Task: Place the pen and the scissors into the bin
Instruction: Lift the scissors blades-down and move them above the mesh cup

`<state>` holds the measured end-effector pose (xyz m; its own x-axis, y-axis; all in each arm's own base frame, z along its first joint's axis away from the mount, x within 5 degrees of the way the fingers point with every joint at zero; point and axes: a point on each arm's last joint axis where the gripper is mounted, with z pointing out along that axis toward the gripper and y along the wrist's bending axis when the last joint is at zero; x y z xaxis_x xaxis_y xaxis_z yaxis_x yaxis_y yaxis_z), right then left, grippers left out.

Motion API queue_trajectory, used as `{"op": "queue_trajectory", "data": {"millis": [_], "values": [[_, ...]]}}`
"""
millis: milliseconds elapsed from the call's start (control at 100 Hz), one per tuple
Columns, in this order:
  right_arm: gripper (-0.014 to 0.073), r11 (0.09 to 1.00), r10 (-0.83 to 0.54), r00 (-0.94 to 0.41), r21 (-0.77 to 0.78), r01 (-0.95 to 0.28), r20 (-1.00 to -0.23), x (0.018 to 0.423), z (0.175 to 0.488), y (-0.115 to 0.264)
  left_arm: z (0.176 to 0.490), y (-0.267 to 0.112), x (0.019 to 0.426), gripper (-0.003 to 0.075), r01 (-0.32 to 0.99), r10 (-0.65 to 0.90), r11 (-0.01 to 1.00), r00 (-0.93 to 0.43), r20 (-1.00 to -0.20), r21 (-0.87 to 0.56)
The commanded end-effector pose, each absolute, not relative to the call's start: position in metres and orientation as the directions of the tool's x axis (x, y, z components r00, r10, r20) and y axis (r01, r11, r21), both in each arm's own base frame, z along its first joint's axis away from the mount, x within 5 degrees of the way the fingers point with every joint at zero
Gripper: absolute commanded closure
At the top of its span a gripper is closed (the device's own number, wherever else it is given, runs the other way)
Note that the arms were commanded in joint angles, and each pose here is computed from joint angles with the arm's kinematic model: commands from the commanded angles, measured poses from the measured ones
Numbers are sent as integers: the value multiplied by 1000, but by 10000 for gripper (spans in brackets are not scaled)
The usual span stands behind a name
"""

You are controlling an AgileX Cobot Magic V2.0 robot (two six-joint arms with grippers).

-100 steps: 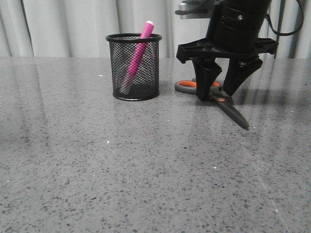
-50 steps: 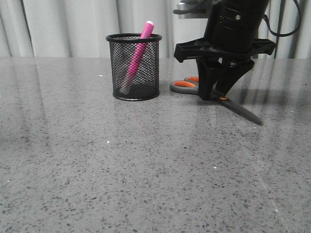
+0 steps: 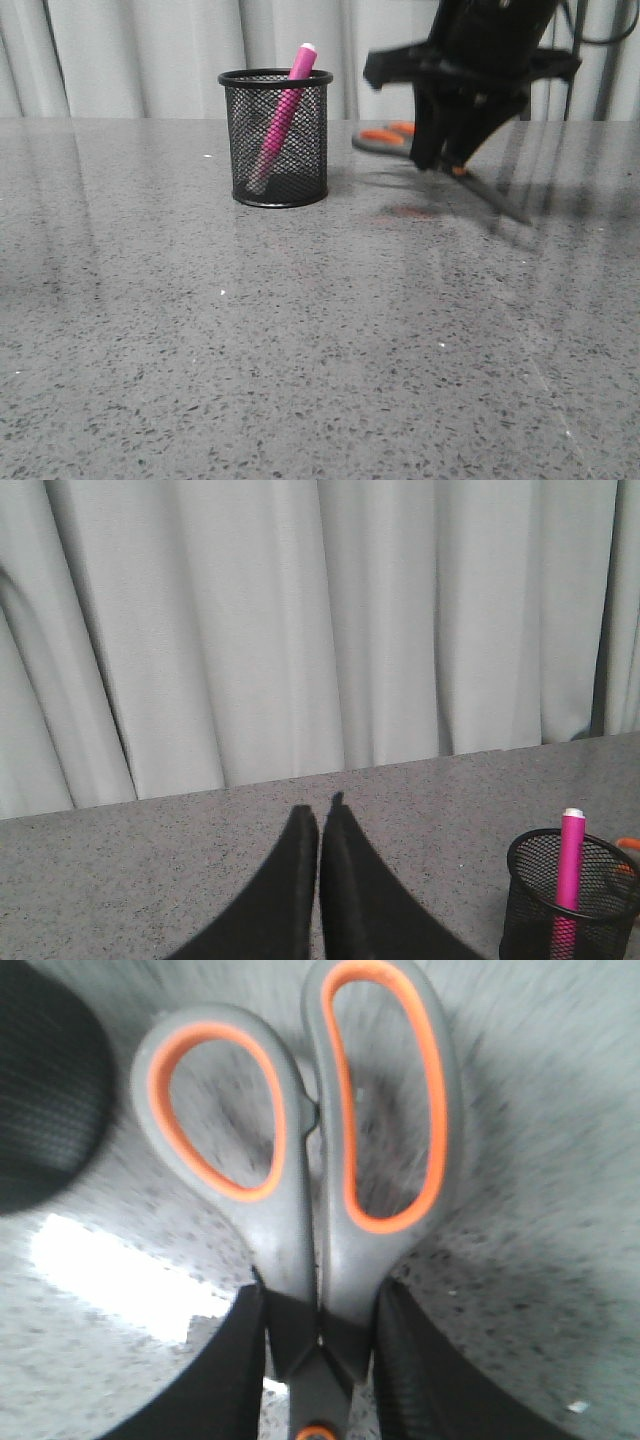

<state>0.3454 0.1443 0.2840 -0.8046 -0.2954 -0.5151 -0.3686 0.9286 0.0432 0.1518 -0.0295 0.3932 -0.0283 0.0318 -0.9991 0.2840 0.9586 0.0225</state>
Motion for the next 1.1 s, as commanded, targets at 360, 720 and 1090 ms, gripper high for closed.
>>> {"op": "queue_trajectory", "data": {"millis": [360,720,1090], "values": [[666,929,77,-267,167,-331,-961,279,351,112,405,-27,150,742,252,-11,968,23,-1000,-5],[666,897,239,47,202,-394,-970,280,372,133,405,-27,150,742,252,-13,968,23,-1000,-7],[666,865,228,232,87,-495,-946,291,354,172,405,-27,150,742,252,-15,968,23,-1000,-9]]}}
